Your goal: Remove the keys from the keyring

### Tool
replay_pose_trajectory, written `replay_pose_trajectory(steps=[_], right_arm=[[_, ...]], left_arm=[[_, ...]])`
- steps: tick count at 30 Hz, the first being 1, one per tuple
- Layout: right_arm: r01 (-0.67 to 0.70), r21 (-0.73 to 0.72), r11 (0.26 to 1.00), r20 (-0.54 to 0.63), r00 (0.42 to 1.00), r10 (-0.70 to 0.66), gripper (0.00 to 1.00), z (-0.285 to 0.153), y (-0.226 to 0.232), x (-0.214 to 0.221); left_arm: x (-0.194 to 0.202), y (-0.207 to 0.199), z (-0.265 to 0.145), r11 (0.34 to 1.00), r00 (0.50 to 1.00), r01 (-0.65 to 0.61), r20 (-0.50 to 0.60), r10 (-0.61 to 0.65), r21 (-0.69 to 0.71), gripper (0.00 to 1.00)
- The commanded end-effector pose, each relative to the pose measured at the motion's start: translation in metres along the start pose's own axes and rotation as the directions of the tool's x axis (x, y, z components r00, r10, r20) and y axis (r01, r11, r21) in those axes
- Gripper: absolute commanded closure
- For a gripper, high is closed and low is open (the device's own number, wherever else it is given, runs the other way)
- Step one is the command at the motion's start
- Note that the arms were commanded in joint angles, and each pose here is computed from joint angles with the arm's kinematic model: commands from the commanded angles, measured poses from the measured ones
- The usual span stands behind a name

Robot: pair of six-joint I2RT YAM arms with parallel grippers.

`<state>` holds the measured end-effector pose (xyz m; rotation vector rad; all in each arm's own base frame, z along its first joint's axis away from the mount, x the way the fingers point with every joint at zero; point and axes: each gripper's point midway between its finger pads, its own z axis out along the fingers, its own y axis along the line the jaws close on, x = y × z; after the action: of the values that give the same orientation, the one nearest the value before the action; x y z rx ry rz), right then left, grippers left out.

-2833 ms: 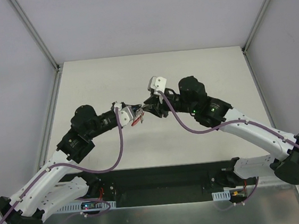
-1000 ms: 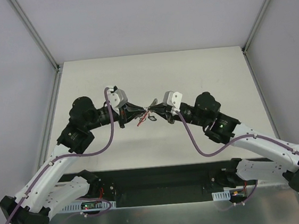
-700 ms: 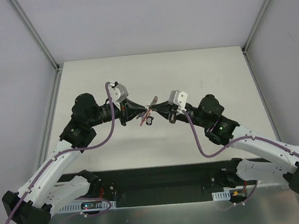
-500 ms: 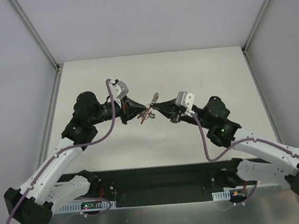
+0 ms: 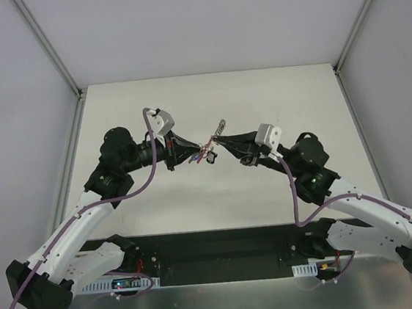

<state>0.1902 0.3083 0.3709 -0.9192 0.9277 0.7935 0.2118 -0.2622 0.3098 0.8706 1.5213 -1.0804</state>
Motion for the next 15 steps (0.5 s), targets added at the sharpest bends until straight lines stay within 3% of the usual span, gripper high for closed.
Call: replay_pose_trajectory(steps=[1, 8, 15], right_arm=[[0.059, 0.051, 0.997, 0.094, 0.993, -0.064, 0.99, -0.007, -0.014, -0.038], [0.054, 0.120, 0.991, 0.039, 0.997, -0.059, 0.99, -0.014, -0.028, -0.032], [0.018, 0.417, 0.909, -0.214, 0.974, 0.079, 0.99, -0.059, -0.076, 0.022]], left_arm=[[-0.010, 0.004, -0.007, 0.998, 0.998, -0.048, 0.039, 0.049, -0.035, 1.00], [-0.011, 0.008, -0.007, 0.996, 0.997, -0.065, 0.039, 0.067, -0.056, 1.00], [0.010, 0.045, -0.016, 0.967, 0.998, -0.059, -0.014, 0.058, -0.246, 1.00]])
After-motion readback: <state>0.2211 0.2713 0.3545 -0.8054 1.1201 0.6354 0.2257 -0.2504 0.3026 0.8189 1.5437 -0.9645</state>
